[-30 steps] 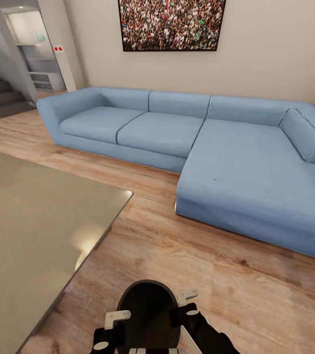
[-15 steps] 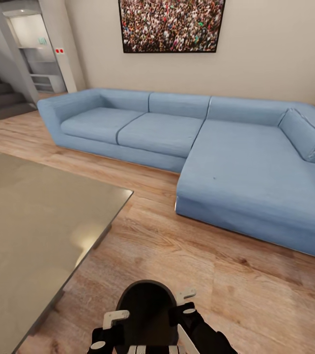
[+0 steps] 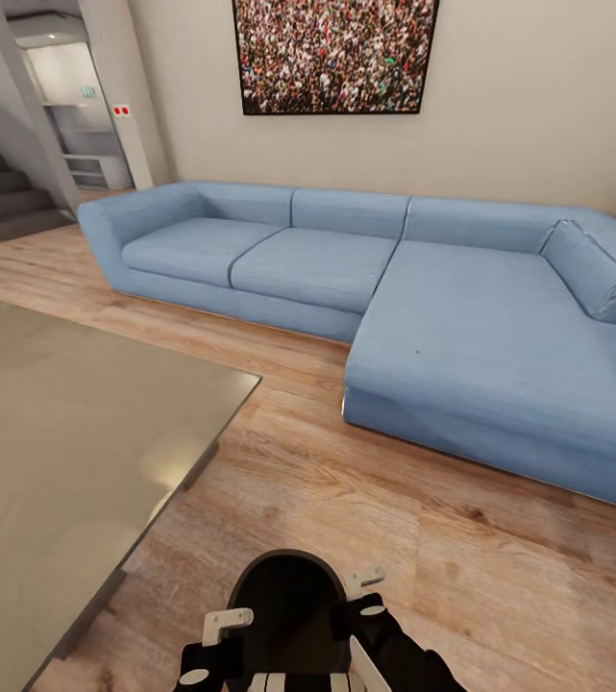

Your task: Place each of the two pumpkins and all three candles from the living room inside a cabinet in the living room (use any cabinet), then make sure every cabinet is closed, and position the cauldron so it is next to a table in the living room.

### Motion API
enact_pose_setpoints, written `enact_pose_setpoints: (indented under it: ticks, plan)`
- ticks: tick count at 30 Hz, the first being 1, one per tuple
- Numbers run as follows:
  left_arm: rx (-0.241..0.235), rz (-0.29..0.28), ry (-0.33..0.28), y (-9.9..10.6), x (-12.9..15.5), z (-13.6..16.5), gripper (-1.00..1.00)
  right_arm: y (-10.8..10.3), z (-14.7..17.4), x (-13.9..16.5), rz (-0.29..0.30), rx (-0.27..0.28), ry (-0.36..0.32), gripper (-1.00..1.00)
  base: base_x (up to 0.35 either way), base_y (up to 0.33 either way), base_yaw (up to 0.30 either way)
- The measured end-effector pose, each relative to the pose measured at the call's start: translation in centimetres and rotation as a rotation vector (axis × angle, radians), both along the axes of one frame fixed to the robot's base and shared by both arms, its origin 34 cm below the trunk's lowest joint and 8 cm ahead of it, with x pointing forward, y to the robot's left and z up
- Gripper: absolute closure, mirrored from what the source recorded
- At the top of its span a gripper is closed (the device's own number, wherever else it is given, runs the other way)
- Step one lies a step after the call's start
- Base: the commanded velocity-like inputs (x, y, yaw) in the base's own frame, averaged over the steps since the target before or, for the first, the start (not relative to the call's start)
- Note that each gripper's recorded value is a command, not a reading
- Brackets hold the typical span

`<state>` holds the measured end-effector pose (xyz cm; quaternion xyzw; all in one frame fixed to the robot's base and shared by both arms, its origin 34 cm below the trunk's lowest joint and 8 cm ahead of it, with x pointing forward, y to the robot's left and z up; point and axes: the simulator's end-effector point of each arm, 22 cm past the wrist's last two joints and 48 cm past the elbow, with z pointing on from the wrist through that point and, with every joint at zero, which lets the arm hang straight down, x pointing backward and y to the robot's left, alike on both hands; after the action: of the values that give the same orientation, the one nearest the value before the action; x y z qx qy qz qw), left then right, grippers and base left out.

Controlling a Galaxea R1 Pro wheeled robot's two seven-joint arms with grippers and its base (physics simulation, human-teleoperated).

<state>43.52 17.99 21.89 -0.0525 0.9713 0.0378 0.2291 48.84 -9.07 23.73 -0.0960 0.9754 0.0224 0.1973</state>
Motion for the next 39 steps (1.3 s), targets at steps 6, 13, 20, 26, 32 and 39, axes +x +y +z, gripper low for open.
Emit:
enact_pose_setpoints:
  ticks: [6, 13, 20, 26, 32, 39]
  plan:
    - [0.013, -0.008, 0.003, -0.7, 0.6, -0.9, -1.0, 2.4, -1.3, -0.2, 0.004, 0.058, 0.017, -1.0, 0.0, 0.0, 0.0]
    - [0.015, -0.009, 0.002, -0.6, 0.7, -0.9, -1.0, 2.4, -1.3, -0.2, 0.004, 0.058, 0.017, -1.0, 0.0, 0.0, 0.0]
    - [-0.035, -0.021, 0.012, -1.7, 0.4, -0.6, -1.0, 2.4, -0.7, 0.0, 0.004, 0.058, 0.018, -1.0, 0.0, 0.0, 0.0]
    - [-0.035, -0.02, 0.013, -1.7, 0.7, 0.7, -1.0, 2.4, 0.7, 0.4, 0.004, 0.058, 0.018, -1.0, 0.0, 0.0, 0.0]
    - [-0.036, -0.019, 0.013, -1.7, 1.1, 2.1, -1.0, 2.4, 2.0, 0.7, 0.004, 0.058, 0.018, -1.0, 0.0, 0.0, 0.0]
    - [-0.036, -0.019, 0.014, -1.7, 1.4, 3.6, -1.0, 2.4, 3.6, 1.1, 0.004, 0.058, 0.018, -1.0, 0.0, 0.0, 0.0]
